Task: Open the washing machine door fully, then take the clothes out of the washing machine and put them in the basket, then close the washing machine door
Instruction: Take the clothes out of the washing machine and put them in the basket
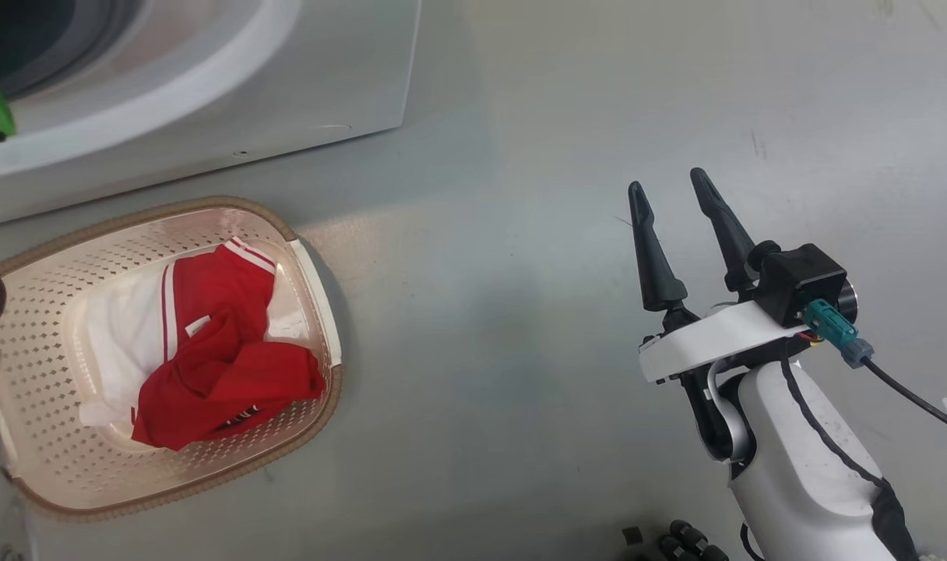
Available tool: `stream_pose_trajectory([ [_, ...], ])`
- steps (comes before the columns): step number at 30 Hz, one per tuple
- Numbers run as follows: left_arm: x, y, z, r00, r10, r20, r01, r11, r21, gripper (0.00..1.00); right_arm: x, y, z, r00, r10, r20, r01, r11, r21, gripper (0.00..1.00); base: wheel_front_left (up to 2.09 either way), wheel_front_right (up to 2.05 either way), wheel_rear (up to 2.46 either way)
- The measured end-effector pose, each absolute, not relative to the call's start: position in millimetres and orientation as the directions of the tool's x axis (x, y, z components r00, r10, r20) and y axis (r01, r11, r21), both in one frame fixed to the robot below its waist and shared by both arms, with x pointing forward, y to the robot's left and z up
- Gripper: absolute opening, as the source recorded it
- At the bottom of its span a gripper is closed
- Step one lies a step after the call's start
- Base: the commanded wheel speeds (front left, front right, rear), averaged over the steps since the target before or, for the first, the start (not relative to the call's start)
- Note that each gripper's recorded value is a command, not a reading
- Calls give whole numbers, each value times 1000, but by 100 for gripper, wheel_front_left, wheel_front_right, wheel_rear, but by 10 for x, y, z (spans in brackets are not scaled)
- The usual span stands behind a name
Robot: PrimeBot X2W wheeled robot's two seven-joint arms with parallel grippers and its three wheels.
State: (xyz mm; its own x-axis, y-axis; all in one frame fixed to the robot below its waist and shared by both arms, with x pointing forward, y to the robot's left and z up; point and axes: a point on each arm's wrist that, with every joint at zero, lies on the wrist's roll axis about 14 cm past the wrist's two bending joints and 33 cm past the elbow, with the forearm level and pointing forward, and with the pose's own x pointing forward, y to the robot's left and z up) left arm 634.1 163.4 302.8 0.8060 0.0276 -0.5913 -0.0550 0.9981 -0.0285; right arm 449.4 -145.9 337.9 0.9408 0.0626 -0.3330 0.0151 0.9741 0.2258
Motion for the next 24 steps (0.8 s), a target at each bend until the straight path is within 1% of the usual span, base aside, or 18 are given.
stream_pose_trajectory([
  [7,6310,1505,3368,871,-22,-491,-16,997,-72,0,4515,-1398,3529,950,78,-301,-7,972,233,100,0,0,0],
  [14,5958,1504,3377,872,-47,-488,-18,992,-127,0,4515,-1380,3715,961,81,-263,-18,972,235,100,0,0,0],
  [24,5460,1377,3467,885,-102,-455,15,982,-190,0,4376,-1358,3857,966,82,-247,-22,971,236,100,0,0,0],
])
